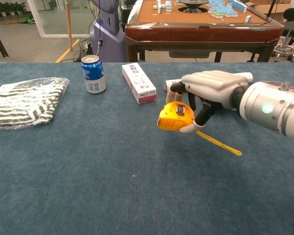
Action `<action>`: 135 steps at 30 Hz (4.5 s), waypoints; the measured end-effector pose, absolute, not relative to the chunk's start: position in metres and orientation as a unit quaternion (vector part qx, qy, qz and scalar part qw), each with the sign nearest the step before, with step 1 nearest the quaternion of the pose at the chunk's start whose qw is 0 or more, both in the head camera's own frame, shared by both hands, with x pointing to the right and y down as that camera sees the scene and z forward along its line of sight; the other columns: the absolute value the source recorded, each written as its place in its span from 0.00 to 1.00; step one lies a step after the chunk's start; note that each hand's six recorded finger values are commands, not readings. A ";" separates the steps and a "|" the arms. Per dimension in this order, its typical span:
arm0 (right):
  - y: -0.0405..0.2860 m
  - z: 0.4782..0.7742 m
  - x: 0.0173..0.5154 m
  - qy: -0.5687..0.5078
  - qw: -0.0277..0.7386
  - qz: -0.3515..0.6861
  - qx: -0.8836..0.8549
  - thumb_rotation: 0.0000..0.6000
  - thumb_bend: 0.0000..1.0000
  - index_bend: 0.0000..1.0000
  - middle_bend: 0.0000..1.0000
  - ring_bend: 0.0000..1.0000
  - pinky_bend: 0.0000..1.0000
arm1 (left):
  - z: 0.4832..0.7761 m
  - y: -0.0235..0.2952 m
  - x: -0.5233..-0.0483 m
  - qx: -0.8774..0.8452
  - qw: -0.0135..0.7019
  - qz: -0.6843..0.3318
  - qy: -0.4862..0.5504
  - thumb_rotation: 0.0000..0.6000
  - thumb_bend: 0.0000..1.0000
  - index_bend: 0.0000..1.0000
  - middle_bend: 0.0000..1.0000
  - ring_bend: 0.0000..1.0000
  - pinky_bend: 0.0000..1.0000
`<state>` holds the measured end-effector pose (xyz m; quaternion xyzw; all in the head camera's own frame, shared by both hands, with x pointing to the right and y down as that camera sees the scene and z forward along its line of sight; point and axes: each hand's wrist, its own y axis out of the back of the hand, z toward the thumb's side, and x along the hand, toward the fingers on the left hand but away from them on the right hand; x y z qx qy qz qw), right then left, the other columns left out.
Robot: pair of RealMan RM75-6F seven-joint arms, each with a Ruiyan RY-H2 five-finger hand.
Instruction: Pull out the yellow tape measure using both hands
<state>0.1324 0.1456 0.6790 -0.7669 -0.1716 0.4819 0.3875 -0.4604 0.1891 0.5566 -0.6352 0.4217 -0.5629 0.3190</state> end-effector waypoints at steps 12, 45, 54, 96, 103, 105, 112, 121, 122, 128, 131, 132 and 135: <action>0.135 0.645 0.081 -0.231 0.370 0.460 -0.774 1.00 0.51 0.55 0.55 0.45 0.19 | 0.581 0.158 -0.414 -0.694 0.224 -0.514 0.451 1.00 0.16 0.00 0.04 0.01 0.04; 0.138 0.635 -0.015 -0.256 0.350 0.435 -0.789 1.00 0.55 0.55 0.55 0.46 0.19 | 0.619 0.149 -0.328 -0.752 0.128 -0.442 0.472 1.00 0.14 0.00 0.00 0.00 0.00; 0.137 0.633 -0.026 -0.261 0.357 0.431 -0.787 1.00 0.55 0.56 0.55 0.47 0.19 | 0.623 0.148 -0.316 -0.761 0.111 -0.425 0.477 1.00 0.14 0.00 0.00 0.00 0.00; 0.132 0.638 -0.056 -0.289 0.358 0.420 -0.782 1.00 0.55 0.56 0.55 0.47 0.19 | 0.630 0.150 -0.289 -0.765 0.078 -0.394 0.504 1.00 0.14 0.00 0.00 0.00 0.00; 0.133 0.639 -0.060 -0.287 0.353 0.418 -0.786 1.00 0.55 0.56 0.55 0.47 0.19 | 0.632 0.150 -0.289 -0.763 0.076 -0.395 0.507 1.00 0.14 0.00 0.00 0.00 0.00; 0.134 0.639 -0.061 -0.286 0.352 0.417 -0.788 1.00 0.55 0.56 0.55 0.47 0.19 | 0.633 0.150 -0.289 -0.763 0.076 -0.394 0.507 1.00 0.14 0.00 0.00 0.00 0.00; 0.136 0.638 -0.062 -0.282 0.352 0.413 -0.791 1.00 0.55 0.56 0.55 0.47 0.19 | 0.634 0.149 -0.288 -0.761 0.078 -0.397 0.507 1.00 0.14 0.00 0.00 0.00 0.00; 0.138 0.638 -0.058 -0.276 0.351 0.415 -0.792 1.00 0.55 0.57 0.55 0.47 0.19 | 0.634 0.148 -0.296 -0.750 0.092 -0.412 0.509 1.00 0.14 0.00 0.00 0.00 0.00; 0.137 0.637 -0.058 -0.276 0.353 0.415 -0.792 1.00 0.55 0.57 0.55 0.47 0.19 | 0.634 0.148 -0.298 -0.748 0.094 -0.414 0.511 1.00 0.14 0.00 0.00 0.00 0.00; 0.137 0.635 -0.057 -0.274 0.353 0.414 -0.793 1.00 0.55 0.57 0.55 0.47 0.19 | 0.634 0.146 -0.305 -0.737 0.098 -0.420 0.520 1.00 0.14 0.00 0.00 0.00 0.00; 0.137 0.634 -0.056 -0.273 0.355 0.413 -0.793 1.00 0.55 0.57 0.55 0.47 0.19 | 0.634 0.146 -0.308 -0.734 0.100 -0.425 0.521 1.00 0.14 0.00 0.00 0.00 0.00; 0.137 0.634 -0.056 -0.274 0.354 0.413 -0.793 1.00 0.55 0.57 0.55 0.47 0.19 | 0.634 0.146 -0.309 -0.733 0.101 -0.426 0.521 1.00 0.14 0.00 0.00 0.00 0.00; 0.136 0.633 -0.056 -0.277 0.351 0.411 -0.794 1.00 0.55 0.57 0.56 0.47 0.19 | 0.634 0.146 -0.311 -0.731 0.102 -0.430 0.521 1.00 0.14 0.00 0.00 0.00 0.00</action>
